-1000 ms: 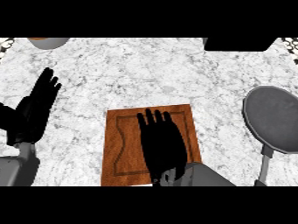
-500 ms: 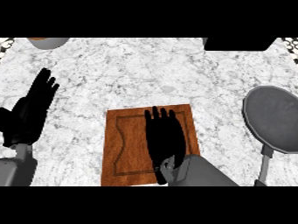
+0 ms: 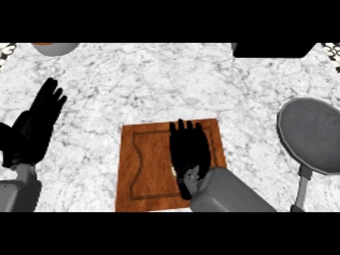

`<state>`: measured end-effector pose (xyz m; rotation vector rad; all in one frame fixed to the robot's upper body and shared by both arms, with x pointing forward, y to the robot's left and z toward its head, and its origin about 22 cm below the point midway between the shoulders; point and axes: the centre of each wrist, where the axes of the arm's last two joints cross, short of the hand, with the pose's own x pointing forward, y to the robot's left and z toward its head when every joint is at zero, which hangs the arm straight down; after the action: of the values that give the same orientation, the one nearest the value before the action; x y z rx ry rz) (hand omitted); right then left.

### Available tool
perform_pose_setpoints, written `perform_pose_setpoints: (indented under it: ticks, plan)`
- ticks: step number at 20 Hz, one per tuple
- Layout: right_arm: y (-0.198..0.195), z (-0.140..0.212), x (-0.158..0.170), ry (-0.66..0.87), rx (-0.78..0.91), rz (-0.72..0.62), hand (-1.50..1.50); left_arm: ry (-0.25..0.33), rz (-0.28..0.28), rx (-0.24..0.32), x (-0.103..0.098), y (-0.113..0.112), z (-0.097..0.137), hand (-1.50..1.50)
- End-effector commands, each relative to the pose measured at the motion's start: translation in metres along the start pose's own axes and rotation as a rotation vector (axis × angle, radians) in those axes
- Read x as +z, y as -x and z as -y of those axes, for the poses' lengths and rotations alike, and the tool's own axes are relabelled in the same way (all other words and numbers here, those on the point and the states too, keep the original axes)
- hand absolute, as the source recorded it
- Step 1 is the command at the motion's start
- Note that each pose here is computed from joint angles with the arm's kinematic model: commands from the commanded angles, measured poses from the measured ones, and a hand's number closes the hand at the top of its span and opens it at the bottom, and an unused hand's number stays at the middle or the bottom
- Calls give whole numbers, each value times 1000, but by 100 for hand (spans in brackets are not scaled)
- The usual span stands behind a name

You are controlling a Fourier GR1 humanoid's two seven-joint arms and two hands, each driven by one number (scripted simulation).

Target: Pick the cupcake from the cutting board and place it in the pan

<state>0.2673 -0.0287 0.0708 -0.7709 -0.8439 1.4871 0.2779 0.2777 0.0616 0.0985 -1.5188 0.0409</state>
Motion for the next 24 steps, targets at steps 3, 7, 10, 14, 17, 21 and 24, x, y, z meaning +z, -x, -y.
perform_pose_setpoints:
  ticks: [3, 7, 10, 14, 17, 21, 24]
  plan:
    - [3, -25, -3, 3, -43, -31, -150, 10, -11, -2, 8, 10, 5, 0]
    - [2, -32, -30, -18, -52, -49, -150, -17, -1, -10, -15, -9, 5, 0]
    - [-10, -21, -17, -50, -39, -35, -150, 3, 3, 14, -8, -1, -7, 0]
    - [-14, -40, -32, -1, -20, 60, 150, 19, -1, -14, 13, 6, 22, 0]
    - [-7, -39, -36, 32, -20, 74, 150, 9, -3, -12, -11, 1, 4, 0]
    - [2, -35, -48, 47, -47, 84, 150, -12, -4, -8, 4, 19, 19, 0]
    - [3, -37, -33, 62, -82, 94, 150, -7, -6, -9, 8, 1, -1, 0]
